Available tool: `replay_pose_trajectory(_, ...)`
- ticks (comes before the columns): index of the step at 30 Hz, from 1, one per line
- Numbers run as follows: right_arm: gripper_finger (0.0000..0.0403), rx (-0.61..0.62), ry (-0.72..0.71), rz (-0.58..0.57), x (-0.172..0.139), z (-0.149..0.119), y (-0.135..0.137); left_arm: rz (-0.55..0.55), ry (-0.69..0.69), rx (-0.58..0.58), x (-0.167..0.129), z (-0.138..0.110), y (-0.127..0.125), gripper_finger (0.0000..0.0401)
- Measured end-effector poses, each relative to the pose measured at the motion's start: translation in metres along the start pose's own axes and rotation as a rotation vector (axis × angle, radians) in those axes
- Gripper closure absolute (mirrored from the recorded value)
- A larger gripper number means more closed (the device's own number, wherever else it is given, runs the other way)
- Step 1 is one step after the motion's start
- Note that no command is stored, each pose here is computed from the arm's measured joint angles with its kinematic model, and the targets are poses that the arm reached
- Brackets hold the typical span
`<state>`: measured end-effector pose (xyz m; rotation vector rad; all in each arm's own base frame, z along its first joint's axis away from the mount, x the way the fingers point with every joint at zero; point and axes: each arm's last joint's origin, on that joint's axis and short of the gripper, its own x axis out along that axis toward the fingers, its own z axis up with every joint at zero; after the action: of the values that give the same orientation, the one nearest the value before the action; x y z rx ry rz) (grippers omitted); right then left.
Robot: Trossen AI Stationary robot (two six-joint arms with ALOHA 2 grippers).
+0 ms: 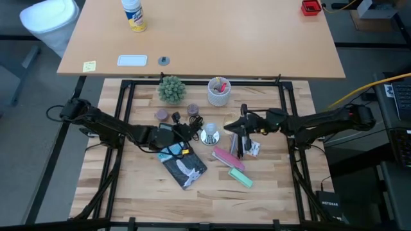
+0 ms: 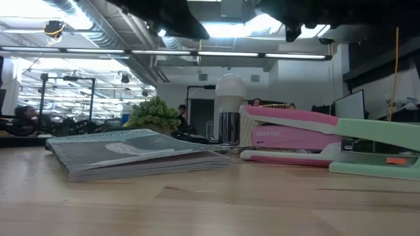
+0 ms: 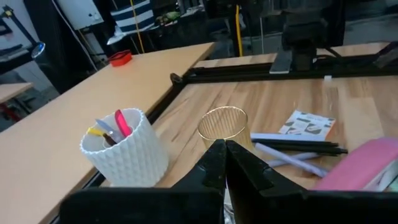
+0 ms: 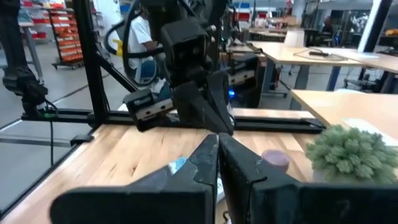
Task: Screw lightbulb
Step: Remove the white lightbulb from the silver lamp
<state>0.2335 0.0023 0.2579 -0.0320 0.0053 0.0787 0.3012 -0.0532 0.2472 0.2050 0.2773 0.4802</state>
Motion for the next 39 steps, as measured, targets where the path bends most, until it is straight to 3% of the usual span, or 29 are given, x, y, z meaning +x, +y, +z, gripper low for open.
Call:
replay_pose_trajectory(12,0.0384,0.051,0.212,-0.029,0.018,-0.036,0.013,0.108,0.108,-0.032,0.028,-0.018,0.024,0.0400)
replay_pose_trajectory(20,0.0384,0.029,0.336,-0.148,0.032,-0.068,0.012,0.029,0.174,-0.087,0.053,-0.038,0.031,0.0400)
replay_pose_trajectory(30,0.0384,0.005,0.370,-0.263,0.040,-0.085,0.009,0.005,0.190,-0.099,0.058,-0.047,0.022,0.0400)
replay_pose_trajectory(39,0.0384,0.009,0.334,-0.265,0.041,-0.081,0.009,-0.040,0.181,-0.104,0.051,-0.046,0.008,0.0400)
